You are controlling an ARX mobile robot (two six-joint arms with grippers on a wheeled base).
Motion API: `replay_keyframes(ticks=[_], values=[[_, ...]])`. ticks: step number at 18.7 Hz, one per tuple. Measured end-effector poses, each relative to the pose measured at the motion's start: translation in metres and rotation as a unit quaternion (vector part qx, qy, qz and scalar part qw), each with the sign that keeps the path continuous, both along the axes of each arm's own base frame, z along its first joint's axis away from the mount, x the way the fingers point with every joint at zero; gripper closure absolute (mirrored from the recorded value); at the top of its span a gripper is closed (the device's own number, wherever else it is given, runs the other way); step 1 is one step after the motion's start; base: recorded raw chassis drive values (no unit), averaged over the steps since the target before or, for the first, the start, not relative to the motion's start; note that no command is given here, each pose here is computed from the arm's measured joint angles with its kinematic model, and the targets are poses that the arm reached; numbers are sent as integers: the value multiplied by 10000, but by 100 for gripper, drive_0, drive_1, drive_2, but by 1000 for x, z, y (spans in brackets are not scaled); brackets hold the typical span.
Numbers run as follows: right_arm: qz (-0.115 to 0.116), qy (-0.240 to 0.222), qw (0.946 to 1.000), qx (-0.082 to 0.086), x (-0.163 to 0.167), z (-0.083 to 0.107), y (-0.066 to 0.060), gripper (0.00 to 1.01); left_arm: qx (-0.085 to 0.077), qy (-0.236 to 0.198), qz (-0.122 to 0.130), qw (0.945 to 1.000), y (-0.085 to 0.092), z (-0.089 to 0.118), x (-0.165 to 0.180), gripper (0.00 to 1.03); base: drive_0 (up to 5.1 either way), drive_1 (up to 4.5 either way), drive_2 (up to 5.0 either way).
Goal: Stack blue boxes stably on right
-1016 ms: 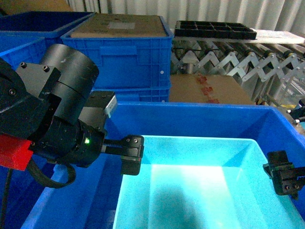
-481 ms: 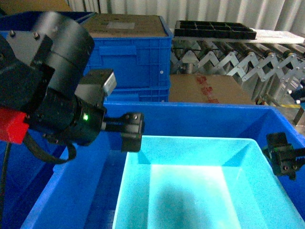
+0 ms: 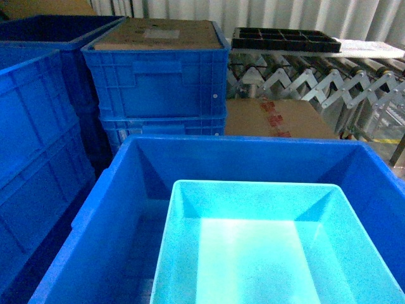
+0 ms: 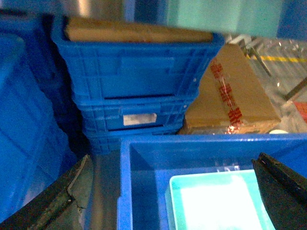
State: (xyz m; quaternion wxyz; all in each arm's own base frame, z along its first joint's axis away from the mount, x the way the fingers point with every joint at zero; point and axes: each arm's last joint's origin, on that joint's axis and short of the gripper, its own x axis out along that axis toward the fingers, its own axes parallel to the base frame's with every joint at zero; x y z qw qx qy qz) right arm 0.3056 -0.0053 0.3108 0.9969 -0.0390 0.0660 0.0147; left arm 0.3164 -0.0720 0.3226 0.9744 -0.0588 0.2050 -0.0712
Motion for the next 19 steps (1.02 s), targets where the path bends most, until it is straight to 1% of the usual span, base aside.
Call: replay_keyframes(ticks=[1,2,3,4,5,6,8,12,16,17,18,19], values=[[-5,-251,9997,21,-15,18,-4,3,-78,-226,41,9997,6,19,-16,5,0,0,0],[-13,-325,9995,32,-23,26,-5,3,-127,-435,54,9990,8,28,-30,5,0,0,0],[-17,-343,9994,34,-25,26,-6,3,-154,-464,35,9988,8,30,-35,5,0,0,0],[3,-283,9996,42,-28,26,-6,3,-171,-560,22,9983,8,31,-41,5,0,0,0],[55,-401,9992,63,-31,28,-5,3,-163,-513,19,9985,9,32,-44,5,0,0,0],[-20,-489,9988,47,-35,31,-5,3,-166,-537,20,9984,9,32,-45,5,0,0,0],[-48,-584,9983,41,-38,35,-5,3,-166,-536,26,9984,9,32,-45,5,0,0,0],[-72,-672,9977,34,-42,39,-5,3,-161,-533,45,9984,10,32,-45,5,0,0,0],[-79,-635,9979,47,-40,37,-5,4,-161,-533,43,9984,9,32,-45,5,0,0,0],[-135,-853,9960,244,-58,17,4,26,-86,-1220,301,9920,10,30,-44,11,0,0,0],[-96,-781,9964,306,-81,-21,7,50,306,-1965,695,9776,26,-3,-71,35,0,0,0],[-138,-723,9968,312,-89,-35,5,61,373,-2146,776,9729,34,-17,-82,46,0,0,0]])
